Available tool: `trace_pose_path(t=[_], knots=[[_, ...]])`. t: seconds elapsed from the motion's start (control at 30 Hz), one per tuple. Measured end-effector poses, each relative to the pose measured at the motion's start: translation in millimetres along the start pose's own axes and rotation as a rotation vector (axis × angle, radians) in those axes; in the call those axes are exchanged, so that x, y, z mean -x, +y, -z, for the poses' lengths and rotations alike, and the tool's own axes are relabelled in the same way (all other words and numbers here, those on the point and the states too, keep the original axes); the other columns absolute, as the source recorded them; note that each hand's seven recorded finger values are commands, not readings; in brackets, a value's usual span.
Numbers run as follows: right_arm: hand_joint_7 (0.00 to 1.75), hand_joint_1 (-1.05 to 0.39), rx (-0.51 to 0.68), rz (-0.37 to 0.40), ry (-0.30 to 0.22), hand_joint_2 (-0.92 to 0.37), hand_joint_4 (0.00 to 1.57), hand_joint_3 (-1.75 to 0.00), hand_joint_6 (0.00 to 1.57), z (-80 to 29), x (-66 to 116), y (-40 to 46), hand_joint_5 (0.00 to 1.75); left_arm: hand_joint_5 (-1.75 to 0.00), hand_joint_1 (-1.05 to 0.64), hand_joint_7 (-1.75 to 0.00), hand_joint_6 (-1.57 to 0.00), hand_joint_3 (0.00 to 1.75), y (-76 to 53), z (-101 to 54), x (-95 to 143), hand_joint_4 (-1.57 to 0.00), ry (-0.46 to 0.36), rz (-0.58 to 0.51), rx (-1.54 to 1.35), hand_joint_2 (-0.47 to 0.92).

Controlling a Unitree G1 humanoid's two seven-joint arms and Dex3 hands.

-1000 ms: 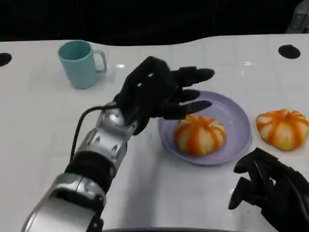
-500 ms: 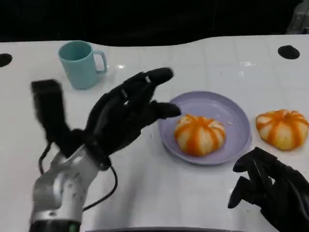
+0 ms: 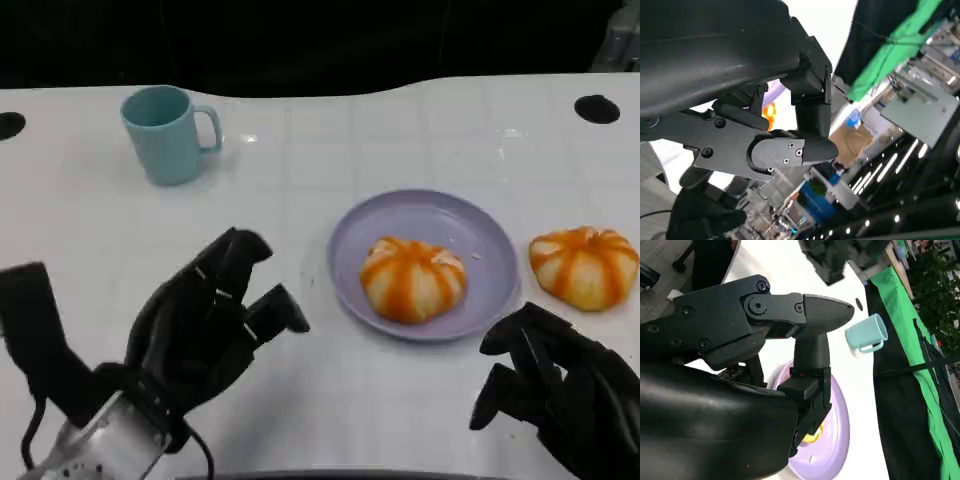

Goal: Grasp the bread from the table and place it into the plate.

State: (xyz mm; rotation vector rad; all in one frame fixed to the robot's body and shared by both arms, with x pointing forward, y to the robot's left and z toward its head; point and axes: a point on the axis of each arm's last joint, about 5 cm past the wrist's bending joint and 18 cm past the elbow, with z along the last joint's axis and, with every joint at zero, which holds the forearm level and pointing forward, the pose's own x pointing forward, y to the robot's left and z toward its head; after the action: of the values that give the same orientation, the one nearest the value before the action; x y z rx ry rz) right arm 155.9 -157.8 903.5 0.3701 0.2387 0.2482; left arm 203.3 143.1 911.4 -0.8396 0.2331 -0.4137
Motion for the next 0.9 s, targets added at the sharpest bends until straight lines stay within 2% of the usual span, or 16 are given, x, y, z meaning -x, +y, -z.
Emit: trace_pose_path(t=[0.37, 0.63, 0.9], knots=[[1.59, -0.43, -0.001, -0.001, -0.002, -0.92, 0.61, -0.44, 0.48, -0.9, 0.6, 0.0, 1.75, -1.75, -0.56, -1.75, -0.51, 0.5, 7.9, 16.3, 20, -0.79, 0.016, -0.086, 0.005, 0.92], [1.59, -0.43, -0.002, -0.004, 0.002, -0.92, 0.6, -0.45, 0.48, -2.1, 1.3, -0.9, 1.75, -1.75, -0.56, -1.74, -0.52, 0.42, 8.6, 17.5, 21, -0.79, 0.004, -0.121, -0.02, 0.92], [1.59, -0.43, 0.0, -0.004, -0.001, -0.92, 0.6, -0.44, 0.48, -2.5, 1.6, -0.9, 1.75, -1.75, -0.56, -1.75, -0.54, 0.42, 10.4, 21.0, 23, -0.79, 0.014, -0.142, -0.045, 0.92]])
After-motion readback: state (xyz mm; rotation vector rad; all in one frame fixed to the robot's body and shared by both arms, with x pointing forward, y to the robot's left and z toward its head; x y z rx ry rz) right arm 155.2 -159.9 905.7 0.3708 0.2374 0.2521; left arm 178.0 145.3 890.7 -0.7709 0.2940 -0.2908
